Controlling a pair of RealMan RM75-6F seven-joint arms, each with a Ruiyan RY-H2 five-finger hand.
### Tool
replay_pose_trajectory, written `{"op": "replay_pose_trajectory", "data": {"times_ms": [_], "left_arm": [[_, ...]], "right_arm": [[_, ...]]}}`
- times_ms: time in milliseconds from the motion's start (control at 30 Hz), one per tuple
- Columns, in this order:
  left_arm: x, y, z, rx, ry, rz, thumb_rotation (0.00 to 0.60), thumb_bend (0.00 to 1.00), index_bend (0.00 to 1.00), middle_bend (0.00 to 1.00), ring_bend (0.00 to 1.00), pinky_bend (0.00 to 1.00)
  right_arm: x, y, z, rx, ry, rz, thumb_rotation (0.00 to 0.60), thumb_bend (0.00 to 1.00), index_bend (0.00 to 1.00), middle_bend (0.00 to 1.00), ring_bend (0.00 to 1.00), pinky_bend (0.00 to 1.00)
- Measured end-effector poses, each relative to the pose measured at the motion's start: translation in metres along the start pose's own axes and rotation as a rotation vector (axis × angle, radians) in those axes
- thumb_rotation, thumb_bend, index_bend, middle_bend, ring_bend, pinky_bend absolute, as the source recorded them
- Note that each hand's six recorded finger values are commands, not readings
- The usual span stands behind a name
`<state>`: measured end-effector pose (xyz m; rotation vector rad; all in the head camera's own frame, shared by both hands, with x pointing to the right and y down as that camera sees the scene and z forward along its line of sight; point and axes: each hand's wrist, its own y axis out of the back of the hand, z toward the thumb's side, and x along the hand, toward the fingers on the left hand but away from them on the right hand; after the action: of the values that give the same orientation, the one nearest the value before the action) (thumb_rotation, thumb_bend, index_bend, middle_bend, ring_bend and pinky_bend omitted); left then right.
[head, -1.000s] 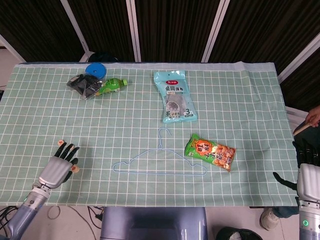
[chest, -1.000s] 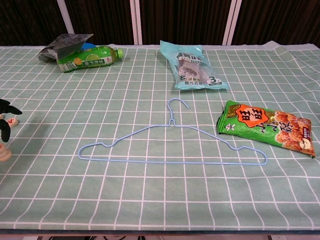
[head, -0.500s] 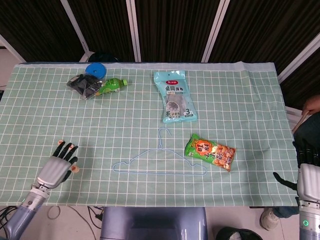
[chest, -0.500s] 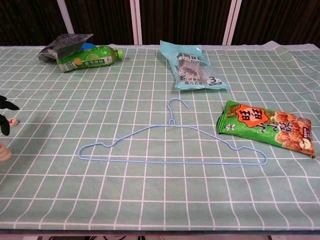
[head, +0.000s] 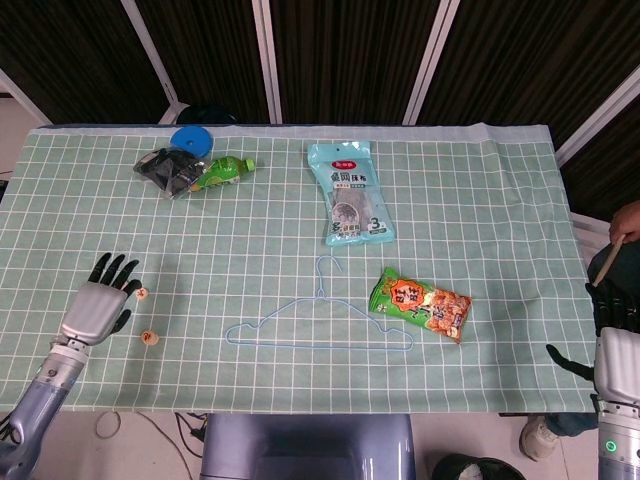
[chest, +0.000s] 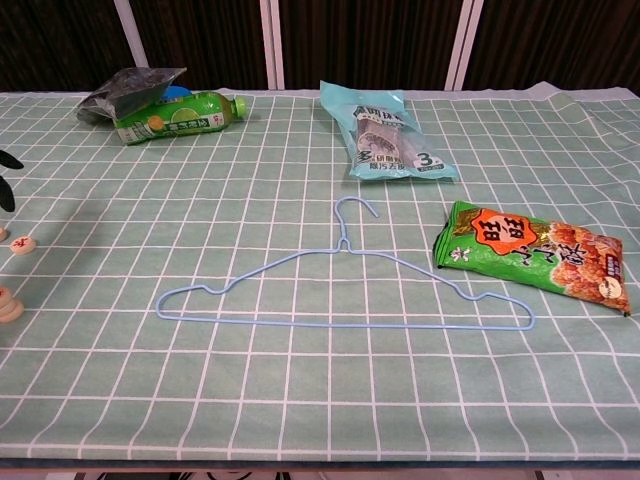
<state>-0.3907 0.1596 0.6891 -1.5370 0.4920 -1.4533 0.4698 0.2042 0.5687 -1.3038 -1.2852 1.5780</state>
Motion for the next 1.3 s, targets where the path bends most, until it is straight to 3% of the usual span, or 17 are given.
{"op": "replay_pose_trajectory", "data": {"times_ms": [600, 1300], "left_arm": [[0.041, -0.024, -0.005, -0.005, 0.066, -0.067, 0.600, 0.33, 0.42, 0.11, 0.00, 0.05], [0.039, -0.036, 0.007, 0.005, 0.035, -0.087, 0.600, 0.33, 0.46, 0.11, 0.00, 0.05]], "right_arm": [[-0.001, 0.000, -0.002, 0.002, -0.014, -0.002, 0.600, 0.20, 0.10, 0.03, 0.06, 0.00], [-0.001, 0.001, -0.002, 0.002, -0.016, -0.005, 0.600, 0.20, 0.10, 0.03, 0.06, 0.00]]}}
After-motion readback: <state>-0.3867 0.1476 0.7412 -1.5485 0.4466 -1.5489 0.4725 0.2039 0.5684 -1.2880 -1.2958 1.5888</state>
